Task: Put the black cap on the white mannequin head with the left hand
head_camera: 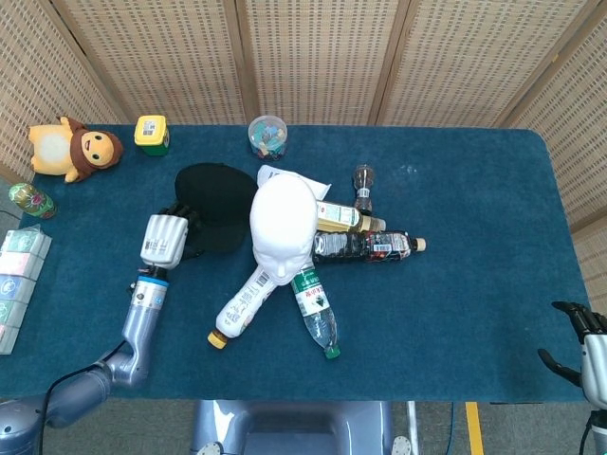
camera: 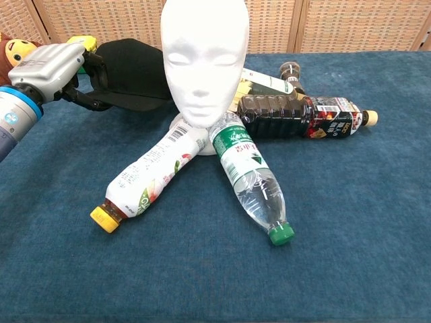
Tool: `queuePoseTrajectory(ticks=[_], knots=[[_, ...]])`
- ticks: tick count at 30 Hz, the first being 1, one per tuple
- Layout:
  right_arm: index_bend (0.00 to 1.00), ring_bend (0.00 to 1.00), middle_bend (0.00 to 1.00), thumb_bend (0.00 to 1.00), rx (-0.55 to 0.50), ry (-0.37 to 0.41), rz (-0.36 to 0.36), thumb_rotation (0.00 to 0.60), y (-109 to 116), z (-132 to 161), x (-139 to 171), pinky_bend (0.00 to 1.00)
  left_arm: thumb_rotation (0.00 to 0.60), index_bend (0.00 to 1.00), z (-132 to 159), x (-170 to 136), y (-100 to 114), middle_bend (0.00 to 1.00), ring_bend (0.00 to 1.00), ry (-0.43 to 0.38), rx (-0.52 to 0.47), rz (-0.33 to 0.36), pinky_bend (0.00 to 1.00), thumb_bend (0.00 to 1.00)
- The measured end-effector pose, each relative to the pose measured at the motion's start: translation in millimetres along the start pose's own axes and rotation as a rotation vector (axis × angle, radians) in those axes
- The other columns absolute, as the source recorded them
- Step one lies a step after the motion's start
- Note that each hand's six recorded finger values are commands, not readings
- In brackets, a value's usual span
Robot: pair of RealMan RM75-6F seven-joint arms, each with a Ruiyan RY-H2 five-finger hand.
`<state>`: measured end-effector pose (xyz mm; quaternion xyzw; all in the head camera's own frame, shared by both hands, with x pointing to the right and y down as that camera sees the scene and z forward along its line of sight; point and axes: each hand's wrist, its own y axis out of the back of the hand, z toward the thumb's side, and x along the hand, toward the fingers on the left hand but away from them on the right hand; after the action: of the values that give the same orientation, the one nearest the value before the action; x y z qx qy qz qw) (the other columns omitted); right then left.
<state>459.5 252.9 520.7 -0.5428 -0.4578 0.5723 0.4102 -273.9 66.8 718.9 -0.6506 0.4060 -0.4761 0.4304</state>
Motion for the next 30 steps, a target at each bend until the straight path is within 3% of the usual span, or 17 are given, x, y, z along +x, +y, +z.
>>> queuePoseTrajectory(ticks=[7,10,14,18,23,30], knots=[[0.27,0.41,0.35,0.11,0.002,0.004,-0.009,0.6,4,3,-1,0.41,0.6,0.51,-1,19,-7,0.4,0.3,-0.018,0.025,-0.026,0.46,0.51],[0.27,0.41,0.35,0.11,0.002,0.0,-0.01,0.6,4,3,-1,0.41,0.6,0.51,-1,24,-6,0.4,0.3,-0.025,0.037,-0.018,0.52,0.56],[0.27,0.41,0.35,0.11,0.001,0.004,-0.009,0.6,4,4,-1,0.41,0.6,0.54,0,26,-1,0.41,0.35,-0.029,0.026,0.009,0.63,0.57],[0.27,0.41,0.35,0.11,-0.004,0.01,-0.011,0.6,5,5,-3,0.41,0.6,0.67,-1,26,10,0.47,0.43,-0.044,0.028,0.061,0.7,0.54],[0.27,0.41,0.35,0.11,-0.01,0.012,-0.013,0.6,5,5,-3,0.41,0.6,0.81,-6,25,34,0.53,0.49,-0.077,0.046,0.151,0.74,0.53],[0.27,0.41,0.35,0.11,-0.018,0.019,-0.019,0.6,5,6,-3,0.41,0.6,0.83,-16,29,71,0.55,0.5,-0.114,0.092,0.262,0.74,0.5]])
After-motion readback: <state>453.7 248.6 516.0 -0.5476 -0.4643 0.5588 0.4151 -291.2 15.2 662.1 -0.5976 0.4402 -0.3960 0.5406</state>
